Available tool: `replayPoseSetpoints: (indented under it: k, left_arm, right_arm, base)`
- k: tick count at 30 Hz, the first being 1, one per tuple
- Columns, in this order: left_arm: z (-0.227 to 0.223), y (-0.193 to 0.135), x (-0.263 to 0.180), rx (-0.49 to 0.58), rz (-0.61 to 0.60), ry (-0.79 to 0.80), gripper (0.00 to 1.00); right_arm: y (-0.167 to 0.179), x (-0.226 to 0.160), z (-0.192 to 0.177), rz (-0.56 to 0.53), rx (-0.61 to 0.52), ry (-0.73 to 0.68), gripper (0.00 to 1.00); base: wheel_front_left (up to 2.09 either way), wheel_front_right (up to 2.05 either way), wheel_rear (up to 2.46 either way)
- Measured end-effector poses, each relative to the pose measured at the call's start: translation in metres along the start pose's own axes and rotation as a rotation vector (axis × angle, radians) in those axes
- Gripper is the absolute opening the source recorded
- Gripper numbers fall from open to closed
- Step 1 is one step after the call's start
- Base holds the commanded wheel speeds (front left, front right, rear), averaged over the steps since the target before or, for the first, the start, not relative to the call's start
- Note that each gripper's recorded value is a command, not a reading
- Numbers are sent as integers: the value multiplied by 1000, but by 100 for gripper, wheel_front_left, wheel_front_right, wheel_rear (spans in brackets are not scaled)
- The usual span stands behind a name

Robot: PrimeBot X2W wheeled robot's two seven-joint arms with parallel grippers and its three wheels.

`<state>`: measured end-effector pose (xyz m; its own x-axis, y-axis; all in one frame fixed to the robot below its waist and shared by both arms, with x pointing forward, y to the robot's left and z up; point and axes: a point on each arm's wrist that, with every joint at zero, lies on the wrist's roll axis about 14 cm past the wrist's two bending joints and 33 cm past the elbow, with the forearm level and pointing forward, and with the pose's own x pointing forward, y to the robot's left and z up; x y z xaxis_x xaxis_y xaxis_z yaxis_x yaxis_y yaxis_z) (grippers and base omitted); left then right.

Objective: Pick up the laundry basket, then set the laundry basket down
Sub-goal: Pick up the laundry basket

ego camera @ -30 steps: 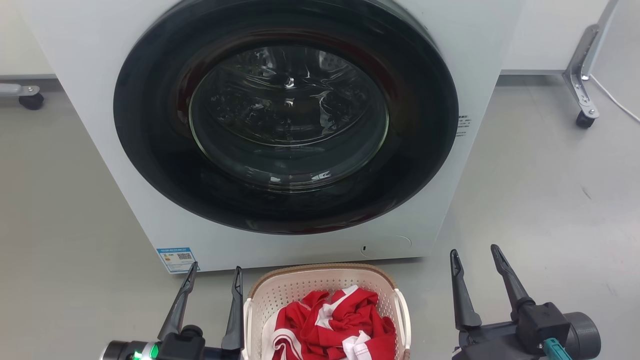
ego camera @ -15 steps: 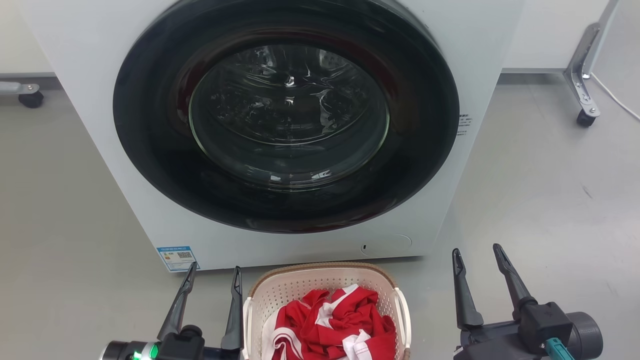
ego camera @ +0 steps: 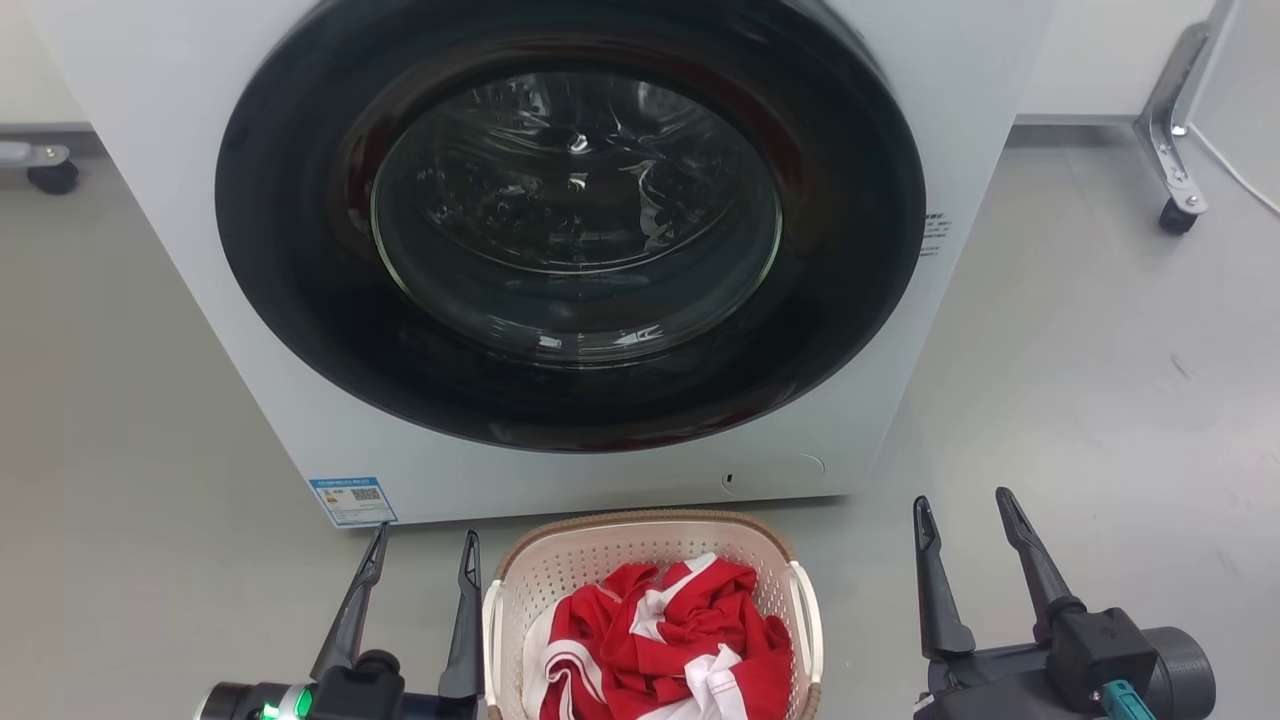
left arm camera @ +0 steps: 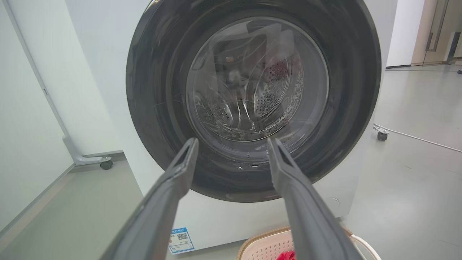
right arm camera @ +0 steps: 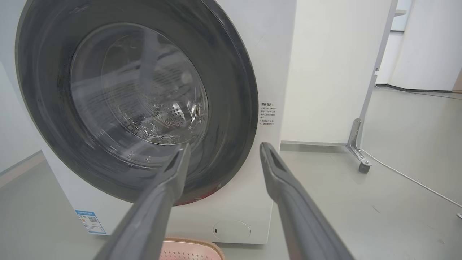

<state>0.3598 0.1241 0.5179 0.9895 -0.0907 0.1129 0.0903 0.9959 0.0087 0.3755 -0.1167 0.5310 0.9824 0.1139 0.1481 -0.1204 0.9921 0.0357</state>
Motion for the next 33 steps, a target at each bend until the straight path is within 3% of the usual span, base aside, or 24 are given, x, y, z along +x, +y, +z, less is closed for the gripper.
replayPoseSetpoints:
  k: [8, 16, 33]
  left_arm:
    - [-15, 6, 6, -9, 19, 44, 100]
    - [-36, 9, 34, -20, 22, 86, 100]
    - [-121, 7, 84, -56, -7, 278, 100]
  right_arm:
    - [-2, 6, -17, 2, 8, 45, 100]
    - [-9, 40, -32, 3, 11, 63, 100]
    - [-9, 87, -123, 24, 33, 249, 100]
  base:
    - [0, 0, 0]
    - [0, 0, 0]
    - [0, 0, 0]
